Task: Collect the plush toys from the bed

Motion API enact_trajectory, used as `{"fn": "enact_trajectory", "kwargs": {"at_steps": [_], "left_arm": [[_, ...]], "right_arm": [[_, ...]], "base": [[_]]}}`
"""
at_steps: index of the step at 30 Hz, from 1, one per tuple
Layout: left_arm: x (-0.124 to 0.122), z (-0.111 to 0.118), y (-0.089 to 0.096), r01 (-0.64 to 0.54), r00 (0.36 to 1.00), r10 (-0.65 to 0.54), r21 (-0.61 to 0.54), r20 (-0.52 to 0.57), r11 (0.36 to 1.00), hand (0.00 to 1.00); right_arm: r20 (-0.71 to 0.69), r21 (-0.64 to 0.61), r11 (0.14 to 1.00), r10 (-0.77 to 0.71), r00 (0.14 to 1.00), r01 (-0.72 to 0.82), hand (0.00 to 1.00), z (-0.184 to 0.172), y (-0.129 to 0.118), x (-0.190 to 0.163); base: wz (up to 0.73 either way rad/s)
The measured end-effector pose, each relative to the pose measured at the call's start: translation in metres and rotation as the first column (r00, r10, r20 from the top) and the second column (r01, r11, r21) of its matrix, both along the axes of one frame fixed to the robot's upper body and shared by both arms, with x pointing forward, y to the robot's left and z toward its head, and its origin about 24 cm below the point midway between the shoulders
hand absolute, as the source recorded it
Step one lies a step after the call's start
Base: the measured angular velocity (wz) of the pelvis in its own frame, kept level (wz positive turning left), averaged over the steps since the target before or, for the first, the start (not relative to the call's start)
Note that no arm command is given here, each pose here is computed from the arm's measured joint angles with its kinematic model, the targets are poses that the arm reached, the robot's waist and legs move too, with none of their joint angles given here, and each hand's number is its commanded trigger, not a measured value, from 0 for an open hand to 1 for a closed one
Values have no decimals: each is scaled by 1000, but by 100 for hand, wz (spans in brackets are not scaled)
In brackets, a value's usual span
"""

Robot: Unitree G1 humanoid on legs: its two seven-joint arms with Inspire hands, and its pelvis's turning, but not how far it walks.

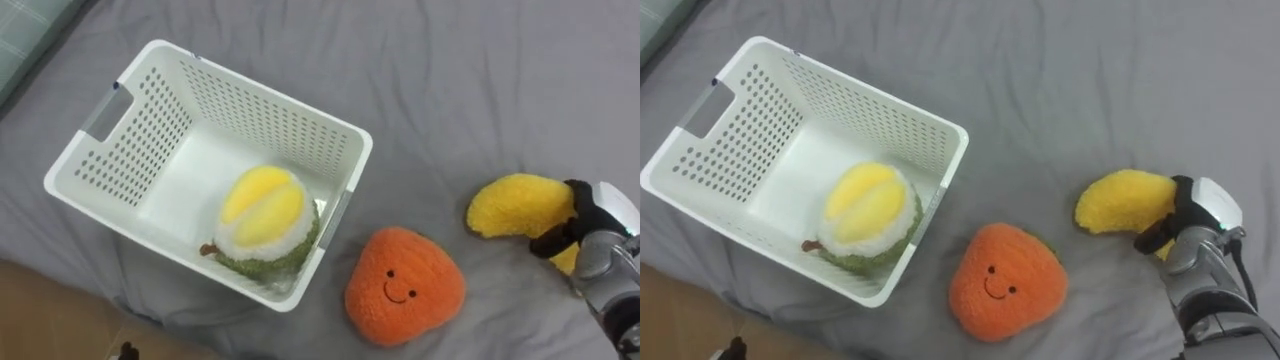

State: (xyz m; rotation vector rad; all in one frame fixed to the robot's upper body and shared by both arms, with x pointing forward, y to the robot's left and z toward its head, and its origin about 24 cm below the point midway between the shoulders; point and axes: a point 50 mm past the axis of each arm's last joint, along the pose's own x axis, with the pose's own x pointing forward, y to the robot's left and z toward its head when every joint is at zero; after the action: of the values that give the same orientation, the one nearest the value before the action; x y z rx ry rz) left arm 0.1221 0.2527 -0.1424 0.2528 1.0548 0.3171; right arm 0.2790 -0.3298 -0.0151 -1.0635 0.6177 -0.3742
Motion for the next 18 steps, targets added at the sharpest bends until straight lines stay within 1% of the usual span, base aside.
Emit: {"fn": "enact_trajectory", "kwargs": {"at_steps": [4, 14, 18], "left_arm": [[2, 1, 0, 2, 1000, -1, -7, 13, 1000, 0], [6, 3, -3, 17, 999, -16, -13, 31, 1000, 0], [7, 3, -3, 16, 999, -15, -13, 36, 1000, 0]], "right_arm": [[13, -21, 1000, -3, 1000, 3, 100, 1, -1, 0], [17, -24, 1000, 5, 1000, -4, 100, 2, 0, 1], [13, -48, 998, 30, 999, -30, 100, 3, 2, 3]], "base": [[3], [0], [-5]]}}
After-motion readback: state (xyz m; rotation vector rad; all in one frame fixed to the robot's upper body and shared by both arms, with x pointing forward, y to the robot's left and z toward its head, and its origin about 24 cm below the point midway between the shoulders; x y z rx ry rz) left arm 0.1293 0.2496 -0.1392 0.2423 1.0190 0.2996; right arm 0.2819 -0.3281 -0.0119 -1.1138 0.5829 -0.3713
